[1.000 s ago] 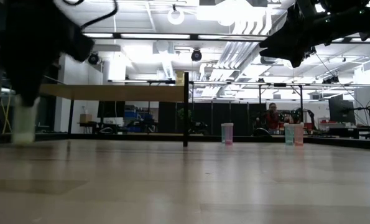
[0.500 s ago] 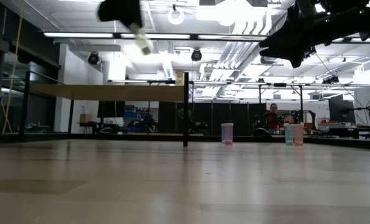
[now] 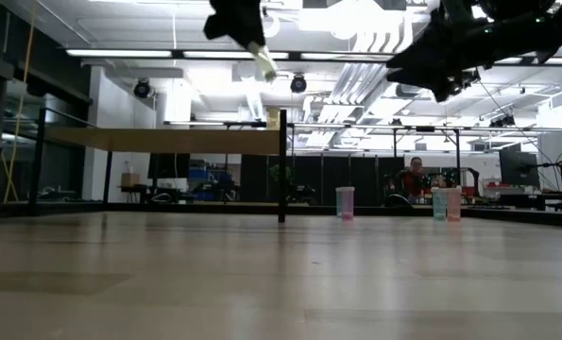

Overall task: Pick and place medicine bottles onto shelf by color
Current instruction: Put the left yellow pill bottle on the shelf

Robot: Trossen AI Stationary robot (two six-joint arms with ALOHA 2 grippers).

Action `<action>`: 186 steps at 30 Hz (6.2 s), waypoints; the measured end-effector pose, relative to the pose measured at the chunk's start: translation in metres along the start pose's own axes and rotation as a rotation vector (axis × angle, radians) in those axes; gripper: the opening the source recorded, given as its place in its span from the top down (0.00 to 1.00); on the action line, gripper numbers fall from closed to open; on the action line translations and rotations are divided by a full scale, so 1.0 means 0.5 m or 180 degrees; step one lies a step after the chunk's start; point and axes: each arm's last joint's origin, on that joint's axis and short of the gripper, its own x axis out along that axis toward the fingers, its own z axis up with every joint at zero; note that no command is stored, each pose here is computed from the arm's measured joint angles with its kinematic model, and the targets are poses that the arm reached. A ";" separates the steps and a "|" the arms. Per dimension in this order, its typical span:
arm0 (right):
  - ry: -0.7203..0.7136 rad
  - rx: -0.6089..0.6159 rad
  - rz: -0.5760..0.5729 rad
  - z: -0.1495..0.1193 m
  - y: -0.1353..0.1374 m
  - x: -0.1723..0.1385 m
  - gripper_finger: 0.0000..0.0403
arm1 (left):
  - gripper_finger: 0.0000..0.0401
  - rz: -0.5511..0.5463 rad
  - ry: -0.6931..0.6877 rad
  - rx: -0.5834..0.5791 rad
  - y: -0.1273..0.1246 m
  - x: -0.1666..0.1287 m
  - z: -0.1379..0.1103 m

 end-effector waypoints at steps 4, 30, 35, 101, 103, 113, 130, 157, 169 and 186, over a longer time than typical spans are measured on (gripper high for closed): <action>-0.0343 -0.0210 0.0217 0.010 0.015 0.034 0.64 | 0.71 -0.0039 -0.0073 0.0098 -0.011 -0.015 0.001; -0.1115 0.0010 0.1048 -0.015 0.062 0.274 1.00 | 0.71 -0.0143 -0.0207 0.0250 -0.025 -0.033 0.000; -0.1070 -0.0058 0.0953 -0.009 0.063 0.295 1.00 | 0.71 -0.0146 -0.0200 0.0232 -0.025 -0.033 0.000; -0.0224 -0.1043 0.0151 0.115 0.019 0.175 1.00 | 0.71 0.0107 -0.1027 0.0180 0.102 0.159 -0.081; -0.0225 -0.1040 0.0143 0.116 0.017 0.175 1.00 | 0.71 0.0075 -0.1028 0.0195 0.101 0.159 -0.081; -0.0221 -0.0981 0.0147 0.115 0.017 0.175 1.00 | 0.71 0.0134 -0.0860 0.0244 0.109 0.137 -0.064; -0.0155 -0.0940 0.0148 0.112 0.017 0.176 1.00 | 0.71 0.0135 -0.0562 0.0356 0.110 0.182 -0.036; -0.0153 -0.0915 0.0147 0.111 0.017 0.176 1.00 | 0.71 0.0271 -0.0563 0.0414 0.116 0.177 -0.037; -0.0153 -0.0890 0.0147 0.111 0.017 0.176 1.00 | 0.71 0.0262 -0.0562 0.0415 0.116 0.177 -0.037; -0.0151 -0.0831 0.0148 0.111 0.017 0.176 1.00 | 0.52 0.0261 -0.0562 0.0415 0.116 0.177 -0.037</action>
